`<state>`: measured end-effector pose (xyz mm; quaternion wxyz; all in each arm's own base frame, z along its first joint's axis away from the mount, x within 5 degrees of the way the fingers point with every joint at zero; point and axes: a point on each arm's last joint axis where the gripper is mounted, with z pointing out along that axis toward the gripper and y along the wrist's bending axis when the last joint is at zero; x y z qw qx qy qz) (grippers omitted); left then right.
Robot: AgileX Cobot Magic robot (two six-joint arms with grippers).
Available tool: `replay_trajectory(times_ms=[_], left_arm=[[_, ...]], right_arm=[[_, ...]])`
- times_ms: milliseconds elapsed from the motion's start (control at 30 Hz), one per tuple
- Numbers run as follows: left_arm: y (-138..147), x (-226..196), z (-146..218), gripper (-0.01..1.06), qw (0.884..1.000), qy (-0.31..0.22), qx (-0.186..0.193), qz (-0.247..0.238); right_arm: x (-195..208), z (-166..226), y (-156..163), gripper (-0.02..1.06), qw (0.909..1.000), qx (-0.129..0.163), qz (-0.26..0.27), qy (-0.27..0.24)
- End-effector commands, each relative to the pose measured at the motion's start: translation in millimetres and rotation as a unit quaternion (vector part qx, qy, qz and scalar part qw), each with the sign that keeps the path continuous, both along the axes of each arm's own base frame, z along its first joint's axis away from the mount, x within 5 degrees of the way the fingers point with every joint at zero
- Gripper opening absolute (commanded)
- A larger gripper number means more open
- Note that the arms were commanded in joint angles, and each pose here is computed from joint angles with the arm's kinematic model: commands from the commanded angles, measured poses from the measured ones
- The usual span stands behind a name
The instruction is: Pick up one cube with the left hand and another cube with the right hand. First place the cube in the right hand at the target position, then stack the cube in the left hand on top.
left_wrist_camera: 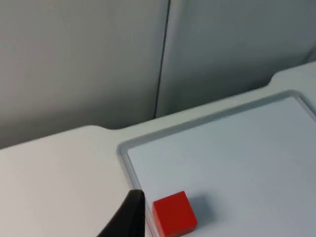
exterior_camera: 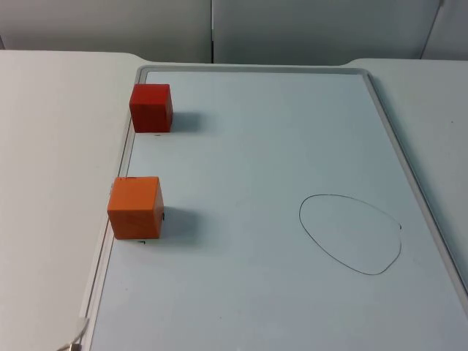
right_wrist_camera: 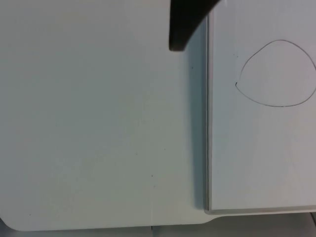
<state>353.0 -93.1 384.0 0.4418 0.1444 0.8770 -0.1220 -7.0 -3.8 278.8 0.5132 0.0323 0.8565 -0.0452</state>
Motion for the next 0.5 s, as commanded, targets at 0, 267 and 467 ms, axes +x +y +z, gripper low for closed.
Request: replay_trajectory(times_ms=[0, 267, 467], left_arm=[[-10, 14, -14, 1.03, 1.000, 0.024, -0.007, 0.001], [-38, 74, -107, 1.03, 0.989, 0.143, -0.019, 0.026], [-46, 93, -145, 1.03, 0.981, 0.191, -0.021, 0.038]], right_arm=[[0, 0, 0, 0.99, 1.0000, 0.000, -0.004, -0.005], [0, 0, 0, 0.99, 1.0000, 0.000, -0.004, -0.005], [0, 0, 0, 0.99, 1.0000, 0.000, -0.004, -0.005]])
